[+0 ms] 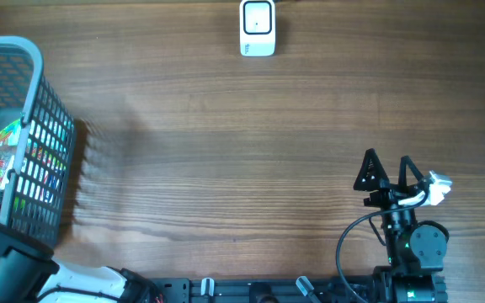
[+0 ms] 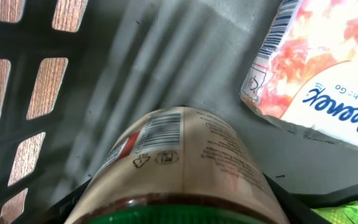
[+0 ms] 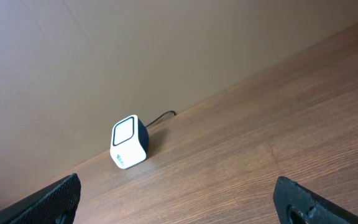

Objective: Scan the item barcode
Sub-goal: 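Grasp the green-lidded jar in the basket with the left gripper, then carry the jar to the table center and release it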

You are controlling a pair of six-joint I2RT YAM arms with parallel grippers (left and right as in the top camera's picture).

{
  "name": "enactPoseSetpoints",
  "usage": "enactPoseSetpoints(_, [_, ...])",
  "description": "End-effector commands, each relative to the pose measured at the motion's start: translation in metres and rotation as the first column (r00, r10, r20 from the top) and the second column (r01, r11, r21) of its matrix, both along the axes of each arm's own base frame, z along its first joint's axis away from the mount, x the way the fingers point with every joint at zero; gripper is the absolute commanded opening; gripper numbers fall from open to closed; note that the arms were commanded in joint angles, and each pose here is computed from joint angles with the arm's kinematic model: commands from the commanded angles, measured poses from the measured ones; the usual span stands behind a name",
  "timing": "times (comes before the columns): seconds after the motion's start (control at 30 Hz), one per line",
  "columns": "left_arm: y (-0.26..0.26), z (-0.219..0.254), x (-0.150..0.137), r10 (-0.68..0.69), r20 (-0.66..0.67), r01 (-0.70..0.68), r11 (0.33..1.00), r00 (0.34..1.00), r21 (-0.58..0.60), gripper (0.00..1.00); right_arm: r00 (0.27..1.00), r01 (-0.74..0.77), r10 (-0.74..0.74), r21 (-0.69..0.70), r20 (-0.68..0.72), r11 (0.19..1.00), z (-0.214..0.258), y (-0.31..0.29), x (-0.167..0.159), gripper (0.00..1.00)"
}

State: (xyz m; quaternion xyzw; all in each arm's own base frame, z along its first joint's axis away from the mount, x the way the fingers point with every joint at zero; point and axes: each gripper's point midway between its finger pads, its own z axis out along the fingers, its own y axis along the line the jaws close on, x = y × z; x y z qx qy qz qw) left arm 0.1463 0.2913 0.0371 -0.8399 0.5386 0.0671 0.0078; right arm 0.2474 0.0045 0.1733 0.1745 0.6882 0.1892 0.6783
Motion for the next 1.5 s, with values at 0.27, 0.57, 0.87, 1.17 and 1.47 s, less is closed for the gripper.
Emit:
enactPoseSetpoints(0.27, [-0.001,0.064,0.01,-0.003,0.146,-0.016,0.992,0.989,0.125,0.63,1.0,0.014,-0.014,0.007,0.012,1.0,0.003,-0.002,0.0,1.0])
enactPoseSetpoints(0.57, [-0.018,0.164,0.041,-0.11,0.441,-0.018,0.961,0.891,0.275,0.63,1.0,0.014,-0.014,0.007,0.012,1.0,0.003,-0.002,0.0,1.0])
enactPoseSetpoints(0.87, [-0.079,0.344,0.089,-0.41,0.773,-0.01,0.881,0.484,0.473,0.66,1.0,0.014,-0.014,0.007,0.012,1.0,0.003,-0.002,0.0,1.0])
enactPoseSetpoints(1.17, [-0.255,0.38,0.186,-0.584,0.8,0.344,0.785,0.134,0.515,0.66,1.0,0.014,-0.014,0.007,0.012,1.0,0.003,-0.002,0.0,1.0])
enactPoseSetpoints(1.47, [-0.389,0.235,0.246,-0.807,0.51,0.682,0.553,0.297,0.479,0.68,1.0,0.014,-0.014,0.006,0.012,1.0,0.003,-0.002,0.0,1.0])
